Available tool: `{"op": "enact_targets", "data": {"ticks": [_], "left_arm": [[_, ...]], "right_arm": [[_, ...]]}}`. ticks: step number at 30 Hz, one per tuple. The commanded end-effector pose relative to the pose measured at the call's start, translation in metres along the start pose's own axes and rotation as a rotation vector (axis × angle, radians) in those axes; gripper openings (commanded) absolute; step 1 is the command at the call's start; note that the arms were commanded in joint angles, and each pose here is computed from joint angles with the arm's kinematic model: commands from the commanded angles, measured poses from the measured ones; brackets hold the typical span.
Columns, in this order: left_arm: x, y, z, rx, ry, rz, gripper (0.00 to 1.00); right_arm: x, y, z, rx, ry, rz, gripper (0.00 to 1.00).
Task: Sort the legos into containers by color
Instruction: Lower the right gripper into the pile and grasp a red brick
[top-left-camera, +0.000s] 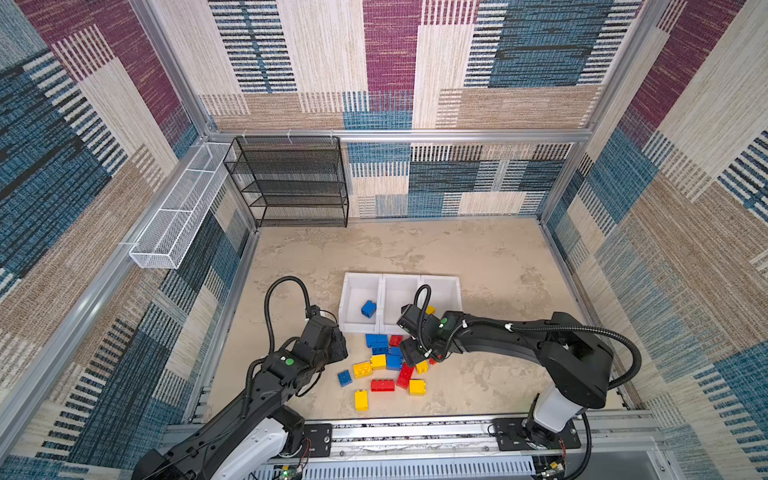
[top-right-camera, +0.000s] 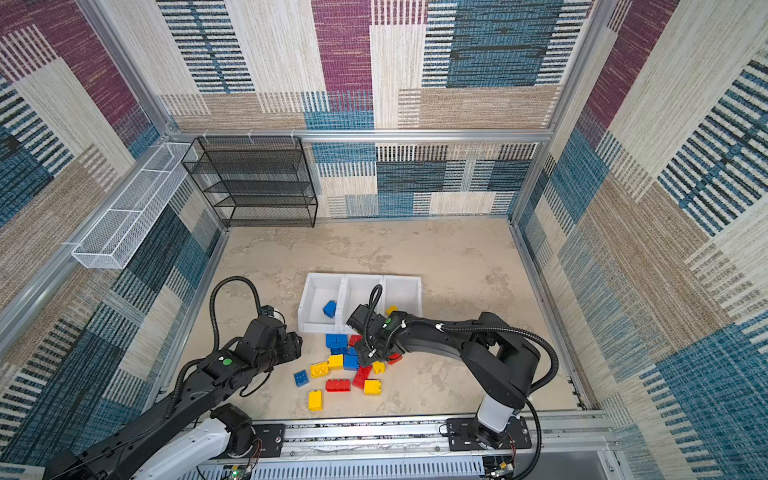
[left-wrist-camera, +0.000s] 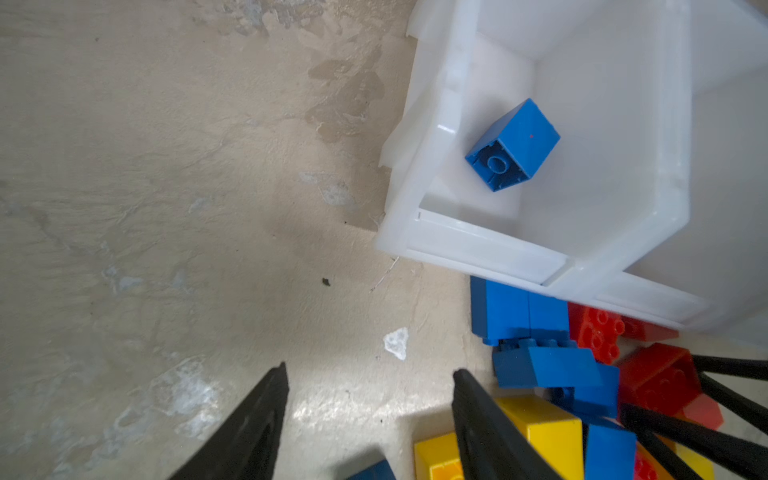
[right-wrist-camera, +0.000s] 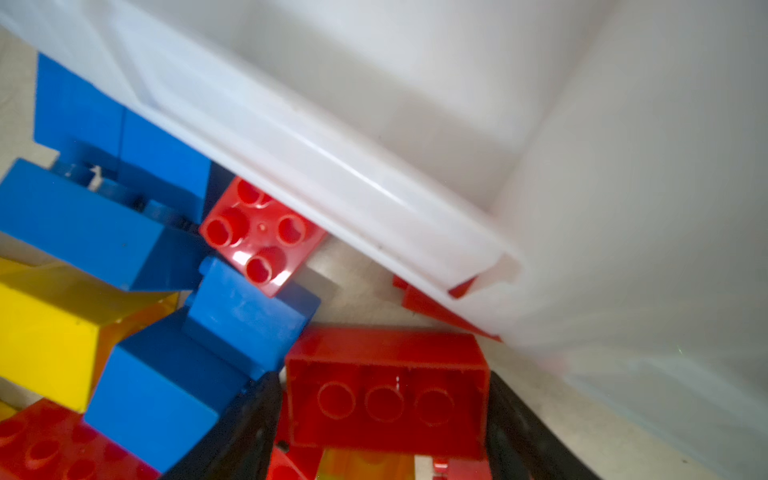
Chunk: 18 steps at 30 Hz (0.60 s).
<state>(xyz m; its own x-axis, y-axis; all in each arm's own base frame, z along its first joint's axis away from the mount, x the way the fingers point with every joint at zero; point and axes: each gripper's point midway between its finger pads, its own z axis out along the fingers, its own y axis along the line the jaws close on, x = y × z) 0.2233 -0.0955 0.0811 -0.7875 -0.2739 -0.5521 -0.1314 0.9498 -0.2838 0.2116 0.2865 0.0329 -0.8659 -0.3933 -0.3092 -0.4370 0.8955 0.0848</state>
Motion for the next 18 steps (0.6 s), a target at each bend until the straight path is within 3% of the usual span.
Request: {"op": "enact_targets", "data": {"ticks": [1, 10, 18], "left_arm": [[0.002, -0.001, 0.001, 0.006, 0.007, -0.014, 0.66], [0.001, -0.001, 0.000, 0.006, 0.005, -0.011, 0.66], [0.002, 0.000, 0.000, 0.005, 0.006, -0.016, 0.66]], "right_arm": [[-0.001, -0.004, 0.002, 0.032, 0.000, 0.012, 0.74], [-0.010, -0.007, -0.015, 0.040, -0.048, 0.019, 0.62], [-0.053, 0.006, -0.069, -0.026, -0.223, 0.003, 0.59]]}}
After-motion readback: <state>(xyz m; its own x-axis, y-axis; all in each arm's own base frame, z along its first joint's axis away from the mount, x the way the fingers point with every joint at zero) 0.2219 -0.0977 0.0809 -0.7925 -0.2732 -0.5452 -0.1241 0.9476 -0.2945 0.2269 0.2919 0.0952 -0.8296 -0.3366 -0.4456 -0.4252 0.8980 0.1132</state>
